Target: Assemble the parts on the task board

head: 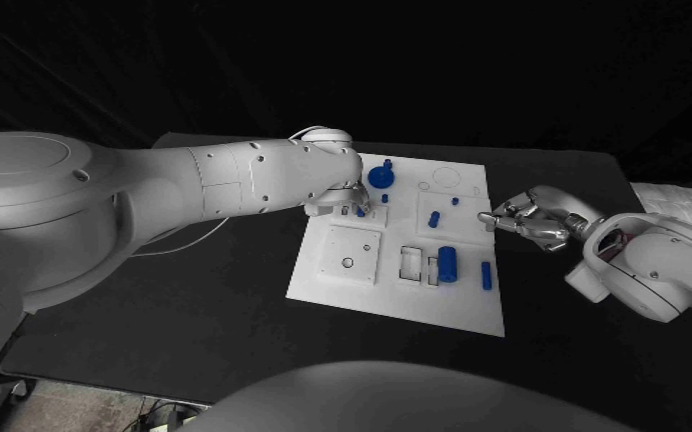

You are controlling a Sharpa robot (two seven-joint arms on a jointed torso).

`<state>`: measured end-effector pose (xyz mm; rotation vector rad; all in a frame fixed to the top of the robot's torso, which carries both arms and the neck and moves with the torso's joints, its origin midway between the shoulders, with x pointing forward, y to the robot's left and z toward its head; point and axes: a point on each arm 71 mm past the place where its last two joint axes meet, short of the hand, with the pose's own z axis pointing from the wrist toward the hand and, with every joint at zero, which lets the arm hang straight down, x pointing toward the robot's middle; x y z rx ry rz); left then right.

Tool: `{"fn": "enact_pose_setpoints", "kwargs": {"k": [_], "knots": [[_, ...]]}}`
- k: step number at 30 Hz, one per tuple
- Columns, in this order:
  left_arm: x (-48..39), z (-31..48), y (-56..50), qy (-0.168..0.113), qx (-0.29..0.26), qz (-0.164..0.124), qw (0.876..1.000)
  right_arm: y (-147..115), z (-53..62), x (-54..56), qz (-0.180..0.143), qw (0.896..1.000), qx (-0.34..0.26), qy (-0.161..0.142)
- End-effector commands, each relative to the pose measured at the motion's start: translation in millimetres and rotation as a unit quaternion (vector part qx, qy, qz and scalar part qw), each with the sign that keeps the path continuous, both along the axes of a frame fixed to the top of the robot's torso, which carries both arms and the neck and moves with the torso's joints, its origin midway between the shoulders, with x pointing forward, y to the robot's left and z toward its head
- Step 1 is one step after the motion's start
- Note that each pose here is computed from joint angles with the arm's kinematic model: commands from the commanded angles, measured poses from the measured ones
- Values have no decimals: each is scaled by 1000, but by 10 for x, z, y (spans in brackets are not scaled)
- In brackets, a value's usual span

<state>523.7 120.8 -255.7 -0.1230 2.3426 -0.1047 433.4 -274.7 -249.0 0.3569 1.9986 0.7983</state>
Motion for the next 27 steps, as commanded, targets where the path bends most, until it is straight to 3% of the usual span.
{"fn": "enact_pose_setpoints", "kwargs": {"k": [1,15,27], "knots": [[-43,-50,79,25,41,31,998,6,-15,-10,5,1000,-3,7],[-34,-53,81,26,37,28,999,7,-20,-13,6,1000,-4,10],[-22,-68,117,25,73,23,997,-2,-24,-18,6,1000,-5,12]]}}
